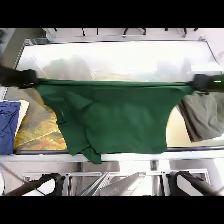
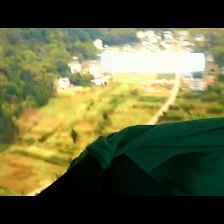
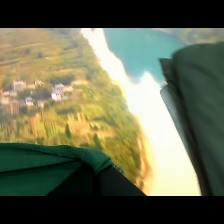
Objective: Fold the shirts.
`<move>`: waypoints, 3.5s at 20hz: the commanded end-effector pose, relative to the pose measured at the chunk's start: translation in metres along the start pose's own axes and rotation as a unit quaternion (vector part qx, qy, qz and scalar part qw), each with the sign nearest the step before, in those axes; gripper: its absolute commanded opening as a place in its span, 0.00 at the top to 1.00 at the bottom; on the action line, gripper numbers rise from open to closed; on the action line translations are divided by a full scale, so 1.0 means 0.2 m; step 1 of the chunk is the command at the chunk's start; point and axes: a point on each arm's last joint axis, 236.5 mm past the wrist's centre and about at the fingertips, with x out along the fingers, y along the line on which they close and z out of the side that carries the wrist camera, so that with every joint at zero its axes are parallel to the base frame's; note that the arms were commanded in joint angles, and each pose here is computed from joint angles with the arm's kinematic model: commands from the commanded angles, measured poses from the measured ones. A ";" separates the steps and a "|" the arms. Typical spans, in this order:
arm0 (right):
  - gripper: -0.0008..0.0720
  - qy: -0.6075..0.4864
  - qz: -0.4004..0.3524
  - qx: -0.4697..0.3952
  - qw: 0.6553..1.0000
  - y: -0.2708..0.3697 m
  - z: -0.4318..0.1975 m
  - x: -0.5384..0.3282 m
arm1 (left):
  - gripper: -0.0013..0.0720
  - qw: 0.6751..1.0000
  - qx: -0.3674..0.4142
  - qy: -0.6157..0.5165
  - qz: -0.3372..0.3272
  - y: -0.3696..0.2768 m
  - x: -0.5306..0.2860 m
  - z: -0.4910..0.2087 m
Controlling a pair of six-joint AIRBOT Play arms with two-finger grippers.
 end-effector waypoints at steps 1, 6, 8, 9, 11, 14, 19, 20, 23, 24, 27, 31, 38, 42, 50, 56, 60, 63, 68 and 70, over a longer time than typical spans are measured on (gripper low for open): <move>0.96 -0.052 0.081 0.034 0.995 0.08 0.11 0.52 | 0.96 0.998 0.047 0.019 0.045 0.05 0.52 0.12; 0.96 -0.132 0.093 0.024 0.987 0.11 0.27 0.71 | 0.96 0.995 0.052 0.068 0.046 0.10 0.71 0.16; 0.96 -0.134 0.091 0.025 0.986 0.10 0.28 0.70 | 0.96 0.996 0.051 0.057 0.048 0.12 0.69 0.20; 0.96 -0.125 0.096 0.023 0.987 0.11 0.26 0.71 | 0.96 0.996 0.054 0.056 0.048 0.12 0.68 0.20; 0.96 -0.096 0.113 0.019 0.989 0.15 0.19 0.72 | 0.96 0.995 0.063 0.071 0.044 0.12 0.71 0.15; 0.96 -0.034 0.132 0.029 0.990 0.19 0.04 0.76 | 0.96 0.990 0.058 0.120 0.039 0.13 0.83 -0.02; 0.96 0.113 0.095 0.076 0.986 0.07 -0.32 0.90 | 0.96 0.978 0.045 0.201 0.034 0.17 0.97 -0.33; 0.96 0.133 0.097 0.076 0.983 0.07 -0.37 0.92 | 0.96 0.977 0.044 0.208 0.034 0.17 0.99 -0.37; 0.96 0.167 0.096 0.102 0.976 0.06 -0.46 0.96 | 0.96 0.974 0.043 0.219 0.033 0.18 1.03 -0.43; 0.96 0.173 0.092 0.111 0.974 0.06 -0.48 0.97 | 0.96 0.973 0.043 0.223 0.032 0.18 1.04 -0.46; 0.96 0.189 0.090 0.125 0.970 0.05 -0.52 0.98 | 0.96 0.971 0.041 0.233 0.031 0.18 1.05 -0.49; 0.02 0.196 0.116 0.133 0.965 0.10 -0.48 0.85 | 0.12 0.981 0.036 0.186 0.037 0.17 0.97 -0.37; 0.03 0.241 0.151 0.092 0.954 0.09 -0.54 0.35 | 0.04 0.965 -0.044 0.257 0.018 0.21 0.55 -0.75; 0.03 0.232 0.156 0.072 0.957 0.16 -0.57 0.27 | 0.04 0.925 -0.192 0.291 -0.151 0.03 0.48 -1.22; 0.03 0.238 0.210 0.051 0.947 0.40 -0.58 0.25 | 0.04 0.877 -0.308 0.313 -0.193 0.01 0.56 -1.64; 0.03 0.241 0.210 0.052 0.946 0.41 -0.59 0.25 | 0.04 0.898 -0.300 0.254 -0.198 -0.10 0.72 -1.55; 0.03 0.242 0.209 0.055 0.946 0.41 -0.59 0.25 | 0.73 0.915 -0.268 0.237 -0.185 -0.11 0.76 -1.49; 0.03 0.251 0.200 0.049 0.946 0.39 -0.61 0.25 | 0.96 0.927 -0.251 0.210 -0.183 -0.09 0.74 -1.39; 0.03 0.300 0.118 0.024 0.946 0.17 -0.81 0.31 | 0.96 0.941 -0.229 0.157 -0.191 -0.10 0.47 -1.21; 0.03 0.333 0.109 0.044 0.936 0.12 -0.96 0.34 | 0.96 0.943 -0.229 0.145 -0.192 -0.13 0.39 -1.23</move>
